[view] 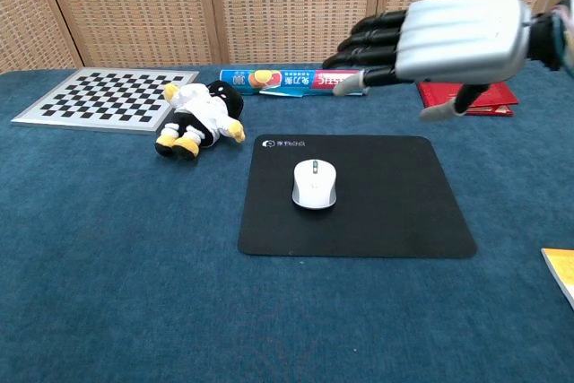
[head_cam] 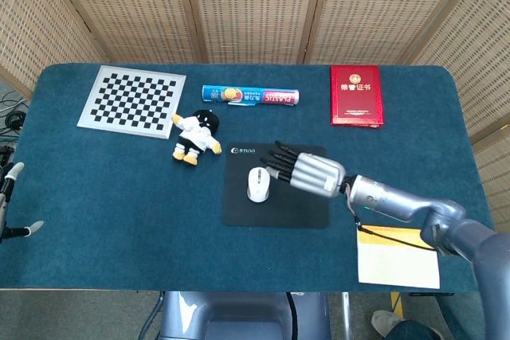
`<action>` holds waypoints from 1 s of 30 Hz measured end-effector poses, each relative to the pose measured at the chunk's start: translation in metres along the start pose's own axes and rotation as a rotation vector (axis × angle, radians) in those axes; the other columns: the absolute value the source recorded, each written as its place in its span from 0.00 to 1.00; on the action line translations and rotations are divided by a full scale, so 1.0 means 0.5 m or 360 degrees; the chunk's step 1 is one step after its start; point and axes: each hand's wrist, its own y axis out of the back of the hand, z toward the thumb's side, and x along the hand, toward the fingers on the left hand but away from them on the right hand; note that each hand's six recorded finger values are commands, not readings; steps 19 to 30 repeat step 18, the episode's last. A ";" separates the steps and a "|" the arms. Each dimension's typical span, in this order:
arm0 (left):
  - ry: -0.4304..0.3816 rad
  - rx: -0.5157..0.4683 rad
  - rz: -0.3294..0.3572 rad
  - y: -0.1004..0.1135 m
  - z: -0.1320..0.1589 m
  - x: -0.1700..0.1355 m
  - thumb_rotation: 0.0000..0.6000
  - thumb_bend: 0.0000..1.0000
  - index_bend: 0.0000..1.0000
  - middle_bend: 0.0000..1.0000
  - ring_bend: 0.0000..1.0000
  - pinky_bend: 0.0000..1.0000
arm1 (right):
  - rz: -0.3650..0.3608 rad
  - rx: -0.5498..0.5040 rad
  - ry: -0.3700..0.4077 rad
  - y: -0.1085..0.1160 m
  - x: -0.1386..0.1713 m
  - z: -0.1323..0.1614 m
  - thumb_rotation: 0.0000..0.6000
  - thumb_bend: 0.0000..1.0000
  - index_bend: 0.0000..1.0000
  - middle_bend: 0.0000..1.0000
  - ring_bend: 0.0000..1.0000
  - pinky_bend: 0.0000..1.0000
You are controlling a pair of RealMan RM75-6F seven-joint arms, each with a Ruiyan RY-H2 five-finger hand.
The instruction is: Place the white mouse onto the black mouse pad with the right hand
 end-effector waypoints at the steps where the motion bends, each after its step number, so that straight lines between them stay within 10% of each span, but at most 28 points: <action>1: -0.0013 0.0004 0.0017 0.002 0.003 -0.002 1.00 0.00 0.00 0.00 0.00 0.00 | 0.0003 -0.0073 -0.0089 0.000 0.022 -0.006 1.00 0.26 0.10 0.00 0.00 0.06; 9: -0.0166 0.0022 0.0097 0.006 0.041 -0.028 1.00 0.00 0.00 0.00 0.00 0.00 | 0.0085 -0.0620 -0.1023 -0.031 0.274 -0.047 1.00 0.00 0.03 0.00 0.00 0.06; 15: -0.0230 -0.0002 0.0122 0.013 0.051 -0.050 1.00 0.00 0.00 0.00 0.00 0.00 | 0.0120 -0.0812 -0.1450 -0.034 0.433 0.003 1.00 0.00 0.01 0.00 0.00 0.00; 30: -0.0285 -0.0038 0.0114 0.012 0.061 -0.055 1.00 0.00 0.00 0.00 0.00 0.00 | 0.0139 -0.0907 -0.1574 -0.037 0.484 0.034 1.00 0.00 0.00 0.00 0.00 0.00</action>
